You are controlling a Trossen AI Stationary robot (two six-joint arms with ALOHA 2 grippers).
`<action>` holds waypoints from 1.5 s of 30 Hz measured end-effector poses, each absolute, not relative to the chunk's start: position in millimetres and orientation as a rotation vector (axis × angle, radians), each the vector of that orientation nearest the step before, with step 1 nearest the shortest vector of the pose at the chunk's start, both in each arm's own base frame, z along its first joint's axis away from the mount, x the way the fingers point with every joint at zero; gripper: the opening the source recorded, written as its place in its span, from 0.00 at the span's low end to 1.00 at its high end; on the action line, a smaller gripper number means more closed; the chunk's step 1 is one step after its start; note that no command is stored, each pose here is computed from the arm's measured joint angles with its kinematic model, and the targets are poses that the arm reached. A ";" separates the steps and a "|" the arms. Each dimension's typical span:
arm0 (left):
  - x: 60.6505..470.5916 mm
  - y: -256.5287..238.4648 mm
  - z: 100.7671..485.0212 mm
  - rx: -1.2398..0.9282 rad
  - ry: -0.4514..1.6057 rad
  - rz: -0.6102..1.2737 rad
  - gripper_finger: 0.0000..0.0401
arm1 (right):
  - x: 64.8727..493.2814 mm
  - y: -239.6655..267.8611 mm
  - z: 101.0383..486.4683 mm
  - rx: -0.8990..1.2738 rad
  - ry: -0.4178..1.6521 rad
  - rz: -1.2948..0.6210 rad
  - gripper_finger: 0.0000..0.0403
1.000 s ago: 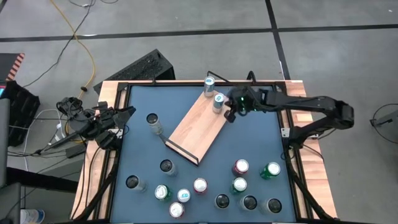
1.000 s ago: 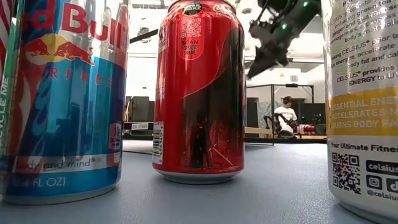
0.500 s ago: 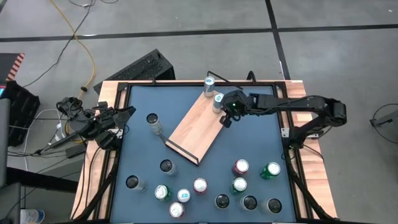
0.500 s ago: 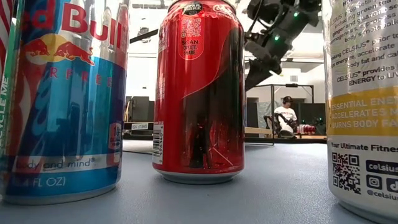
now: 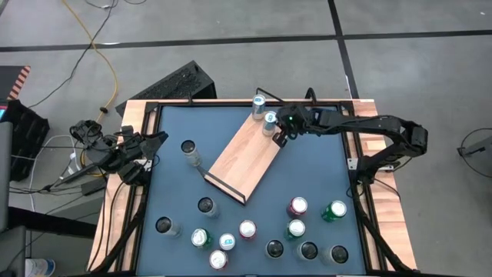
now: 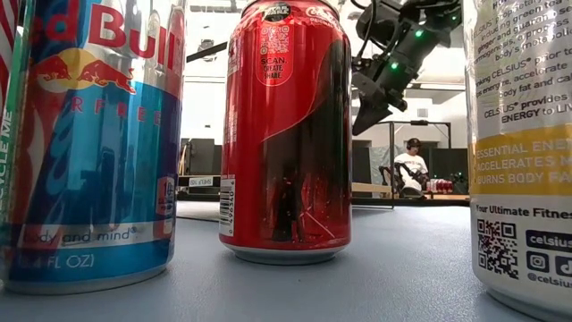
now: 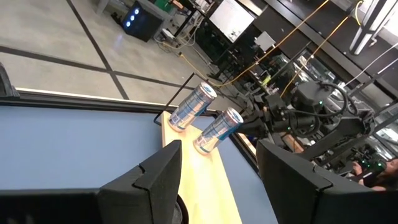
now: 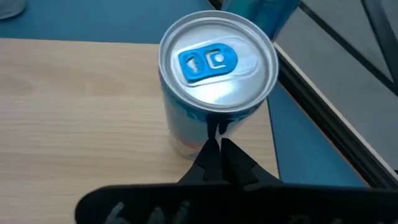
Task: Place canned beverage on shelf
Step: Put right blue soda can on the shelf aligned with the other blue soda can
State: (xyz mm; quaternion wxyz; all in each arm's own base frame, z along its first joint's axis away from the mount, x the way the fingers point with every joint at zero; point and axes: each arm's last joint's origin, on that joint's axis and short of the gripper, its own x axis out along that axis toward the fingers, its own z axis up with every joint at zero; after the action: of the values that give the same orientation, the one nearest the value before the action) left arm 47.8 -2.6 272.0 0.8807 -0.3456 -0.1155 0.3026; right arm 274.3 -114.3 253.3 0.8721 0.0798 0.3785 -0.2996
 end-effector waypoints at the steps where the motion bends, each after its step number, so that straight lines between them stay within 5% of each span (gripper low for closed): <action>1: 47.8 -2.6 272.0 -0.720 -0.241 0.630 0.48 | 273.9 -115.4 253.4 0.167 0.790 -0.630 0.00; 19: 48.1 -3.0 271.8 -0.722 -0.233 0.613 0.48 | 281.5 -77.6 274.4 0.178 0.653 -0.505 0.00; 45: 47.8 -2.5 271.5 -0.717 -0.238 0.632 0.48 | 279.1 -115.0 257.8 0.162 0.719 -0.641 0.00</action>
State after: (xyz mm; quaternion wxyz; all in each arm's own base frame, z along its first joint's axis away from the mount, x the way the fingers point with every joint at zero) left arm 47.8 -2.5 271.5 0.8812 -0.3442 -0.1144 0.3032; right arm 279.1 -115.0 257.8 0.8830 0.0778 0.3455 -0.3080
